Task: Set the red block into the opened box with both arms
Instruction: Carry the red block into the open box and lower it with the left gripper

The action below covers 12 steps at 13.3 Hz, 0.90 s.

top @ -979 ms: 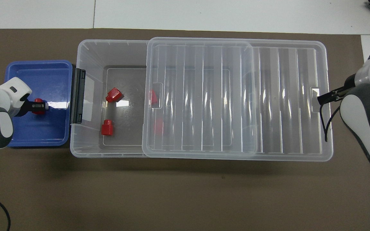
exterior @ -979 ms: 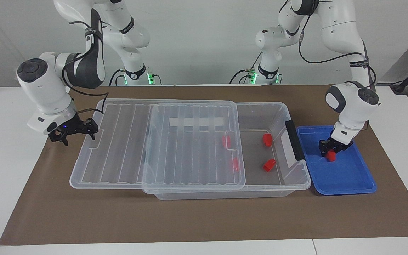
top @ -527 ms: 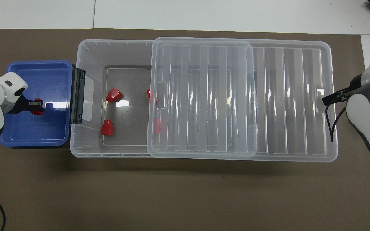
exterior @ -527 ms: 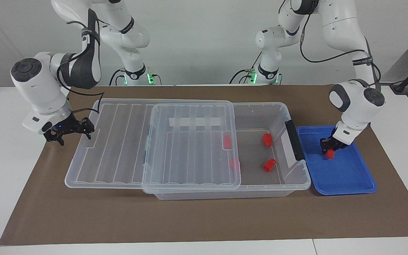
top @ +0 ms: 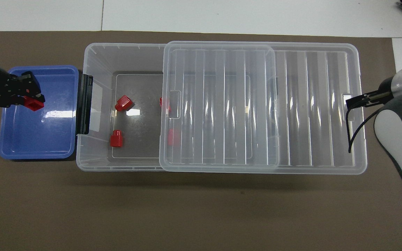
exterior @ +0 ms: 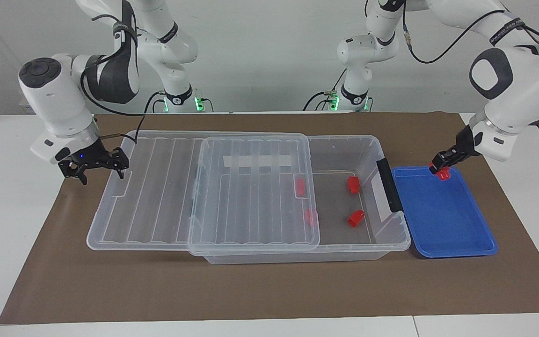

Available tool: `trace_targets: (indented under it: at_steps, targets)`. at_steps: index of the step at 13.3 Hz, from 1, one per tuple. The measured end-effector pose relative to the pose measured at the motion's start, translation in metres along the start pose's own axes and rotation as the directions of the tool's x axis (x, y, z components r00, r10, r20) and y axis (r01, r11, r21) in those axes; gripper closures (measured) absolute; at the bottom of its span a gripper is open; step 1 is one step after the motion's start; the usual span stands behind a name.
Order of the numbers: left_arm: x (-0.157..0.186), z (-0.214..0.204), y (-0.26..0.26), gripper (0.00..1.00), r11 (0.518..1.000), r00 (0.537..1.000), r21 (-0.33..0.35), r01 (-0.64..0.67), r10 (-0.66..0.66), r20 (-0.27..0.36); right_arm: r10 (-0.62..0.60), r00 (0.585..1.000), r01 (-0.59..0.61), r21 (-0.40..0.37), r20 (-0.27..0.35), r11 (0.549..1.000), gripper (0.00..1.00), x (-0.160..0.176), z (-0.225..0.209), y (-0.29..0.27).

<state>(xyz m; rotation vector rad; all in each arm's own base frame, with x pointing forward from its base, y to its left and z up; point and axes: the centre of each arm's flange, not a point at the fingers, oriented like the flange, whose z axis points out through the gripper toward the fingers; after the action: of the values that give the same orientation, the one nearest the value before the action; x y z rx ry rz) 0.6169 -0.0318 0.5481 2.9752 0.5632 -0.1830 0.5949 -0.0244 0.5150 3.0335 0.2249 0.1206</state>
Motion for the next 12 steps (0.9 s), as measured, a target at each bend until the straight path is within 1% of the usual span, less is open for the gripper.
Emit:
trace_targets:
  at_steps: [2,4,5,7,8,10,12]
  targets:
    - [-0.031,0.004,0.065,0.66,0.996,0.996,0.013,0.09,-0.09,-0.017,0.084,0.996,-0.084,0.001,-0.022,0.996,0.0,-0.002,-0.024,-0.027]
    - [-0.067,0.02,0.132,0.66,0.99,0.987,0.005,0.139,-0.139,-0.083,0.162,0.987,-0.162,0.011,-0.018,0.987,0.0,-0.007,-0.049,-0.038]
    - [-0.084,0.036,0.156,0.66,0.989,0.984,-0.004,0.146,-0.146,-0.106,0.192,0.981,-0.192,0.03,-0.014,0.981,0.0,-0.009,-0.064,-0.038]
    - [-0.105,0.07,0.174,0.66,0.991,0.983,-0.011,0.132,-0.133,-0.125,0.224,0.974,-0.223,0.059,-0.017,0.973,0.0,-0.01,-0.087,-0.031]
    - [-0.113,0.09,0.176,0.66,0.993,0.984,-0.002,0.114,-0.113,-0.138,0.234,0.972,-0.232,0.064,-0.02,0.971,0.0,-0.011,-0.096,-0.027]
    - [-0.127,0.129,0.178,0.66,0.997,0.983,0.034,0.069,-0.062,-0.175,0.265,0.964,-0.264,0.069,-0.007,0.962,0.0,-0.013,-0.111,-0.023]
    - [-0.134,0.158,0.176,0.66,0.998,0.981,0.033,0.05,-0.043,-0.189,0.29,0.957,-0.29,0.068,0.009,0.955,0.0,-0.016,-0.123,-0.023]
